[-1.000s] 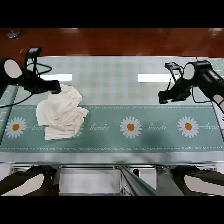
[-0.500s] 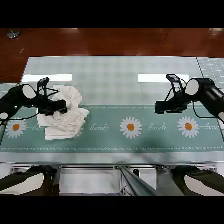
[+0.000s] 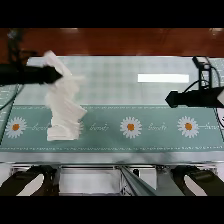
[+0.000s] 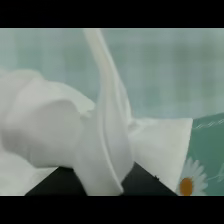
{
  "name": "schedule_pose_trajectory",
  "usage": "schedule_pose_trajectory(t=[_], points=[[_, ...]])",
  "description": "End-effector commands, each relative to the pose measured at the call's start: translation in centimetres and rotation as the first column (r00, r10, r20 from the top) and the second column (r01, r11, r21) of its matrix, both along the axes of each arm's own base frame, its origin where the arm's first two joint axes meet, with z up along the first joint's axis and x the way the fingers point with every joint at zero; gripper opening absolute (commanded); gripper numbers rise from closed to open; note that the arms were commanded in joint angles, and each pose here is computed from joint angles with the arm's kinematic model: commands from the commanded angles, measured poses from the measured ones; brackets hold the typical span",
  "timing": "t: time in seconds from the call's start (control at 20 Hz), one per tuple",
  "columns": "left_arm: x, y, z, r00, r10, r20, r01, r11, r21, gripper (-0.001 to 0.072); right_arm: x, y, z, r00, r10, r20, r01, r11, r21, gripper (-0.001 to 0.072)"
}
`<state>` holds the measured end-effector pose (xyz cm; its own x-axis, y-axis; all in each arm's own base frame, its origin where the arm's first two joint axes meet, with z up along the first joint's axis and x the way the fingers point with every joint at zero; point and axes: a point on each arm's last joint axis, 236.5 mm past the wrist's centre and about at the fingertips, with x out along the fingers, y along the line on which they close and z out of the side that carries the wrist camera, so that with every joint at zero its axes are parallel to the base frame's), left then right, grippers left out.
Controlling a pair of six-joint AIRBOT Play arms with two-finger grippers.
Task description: Fold the shirts.
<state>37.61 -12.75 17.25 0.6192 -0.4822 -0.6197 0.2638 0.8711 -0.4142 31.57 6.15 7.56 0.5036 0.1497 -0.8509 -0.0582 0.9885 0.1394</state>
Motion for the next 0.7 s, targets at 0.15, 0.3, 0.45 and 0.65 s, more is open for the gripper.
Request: schedule_pose_trajectory(t=[0.15,0.3,0.45,0.65], points=[[-7.7,-6.4,24.4,0.831,-0.099,0.547,0.209,0.968,-0.142,0.0026,-3.5,-0.7,8.6,0.963,-0.027,0.270,0.016,0.999,0.044,0.0632],[-9.1,-8.2,30.2,0.753,-0.056,0.656,0.272,0.934,-0.232,0.0026,-4.8,-0.5,9.9,0.953,-0.025,0.303,0.005,0.998,0.065,0.0632],[-9.3,-11.4,32.5,0.724,-0.046,0.688,0.347,0.886,-0.307,0.0026,-5.4,-0.3,10.5,0.947,-0.024,0.321,-0.001,0.997,0.076,0.0632],[-9.6,-19.0,29.4,0.740,-0.196,0.643,0.470,0.835,-0.286,0.0026,-5.6,-0.4,10.3,0.951,-0.022,0.309,-0.001,0.997,0.072,0.0632]])
